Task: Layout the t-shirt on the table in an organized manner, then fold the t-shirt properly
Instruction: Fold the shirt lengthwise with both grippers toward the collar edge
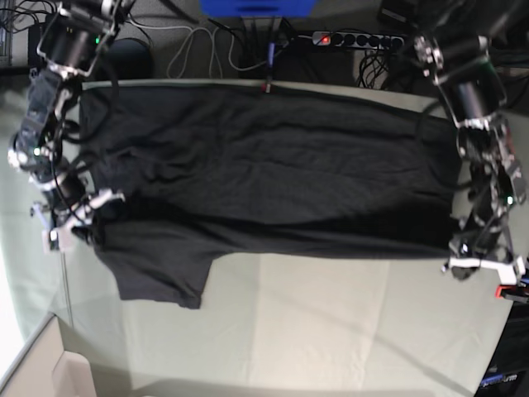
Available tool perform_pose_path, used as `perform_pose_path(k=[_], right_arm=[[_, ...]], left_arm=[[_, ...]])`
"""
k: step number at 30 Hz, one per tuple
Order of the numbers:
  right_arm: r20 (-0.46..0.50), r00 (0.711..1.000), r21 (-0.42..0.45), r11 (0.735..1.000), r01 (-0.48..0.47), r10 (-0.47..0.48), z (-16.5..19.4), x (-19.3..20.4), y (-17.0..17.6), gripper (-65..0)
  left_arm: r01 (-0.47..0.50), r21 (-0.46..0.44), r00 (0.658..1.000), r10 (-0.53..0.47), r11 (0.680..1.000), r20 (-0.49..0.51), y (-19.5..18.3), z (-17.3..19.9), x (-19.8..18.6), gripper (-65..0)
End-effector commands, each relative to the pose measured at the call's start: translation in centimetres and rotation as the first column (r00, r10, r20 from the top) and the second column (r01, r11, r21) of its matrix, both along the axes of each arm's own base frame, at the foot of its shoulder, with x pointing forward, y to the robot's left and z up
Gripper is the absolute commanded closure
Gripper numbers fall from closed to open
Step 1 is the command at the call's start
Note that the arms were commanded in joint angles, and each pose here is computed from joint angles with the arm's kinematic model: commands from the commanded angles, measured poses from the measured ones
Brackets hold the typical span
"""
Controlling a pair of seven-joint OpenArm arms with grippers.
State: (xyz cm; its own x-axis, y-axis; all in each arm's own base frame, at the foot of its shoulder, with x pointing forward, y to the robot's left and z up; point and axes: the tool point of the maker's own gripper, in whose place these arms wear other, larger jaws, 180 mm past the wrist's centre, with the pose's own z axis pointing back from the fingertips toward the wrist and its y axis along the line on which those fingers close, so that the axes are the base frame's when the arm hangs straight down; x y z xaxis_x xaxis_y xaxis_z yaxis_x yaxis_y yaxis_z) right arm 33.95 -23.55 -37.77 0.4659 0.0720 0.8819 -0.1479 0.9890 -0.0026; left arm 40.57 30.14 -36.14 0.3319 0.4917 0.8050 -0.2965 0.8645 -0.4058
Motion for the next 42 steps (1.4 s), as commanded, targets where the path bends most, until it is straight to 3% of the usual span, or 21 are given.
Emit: perform_pose_path(k=[1,11,18,34,42], right_arm=[[0.060,0.998,-0.002,1.000,0.000,0.000,1.6,0.5,-0.4,0.0],[-0.038,0.999,-0.024,0.999,0.029,-0.030,-1.4,-3.9,-2.1,0.0],[-0.072,0.990,-0.039,0.992,0.120,-0.123,-2.3,-6.4,-5.2,0.0],[-0.193,0.974,-0.045,0.993,0.111,-0.117,-5.4,-11.5,-4.9,0.0],[-0.214,0.970,-0.028,0.993,0.114,-0.117,-6.2,-12.4,-4.1,0.0]], left_arm=[[-0.011,0.030,0.998,0.009,0.999,0.066,1.0,2.3,0.6,-0.1],[0.002,0.079,1.000,-0.004,0.997,0.029,1.1,1.2,-2.7,-0.1],[0.008,0.087,1.000,-0.007,0.996,-0.010,1.0,-0.2,-4.5,-0.1],[0.017,0.099,0.990,-0.003,0.995,-0.144,1.8,-4.5,-9.3,-0.1],[-0.001,0.051,0.972,0.013,0.999,-0.234,1.9,-8.0,-11.1,-0.5]])
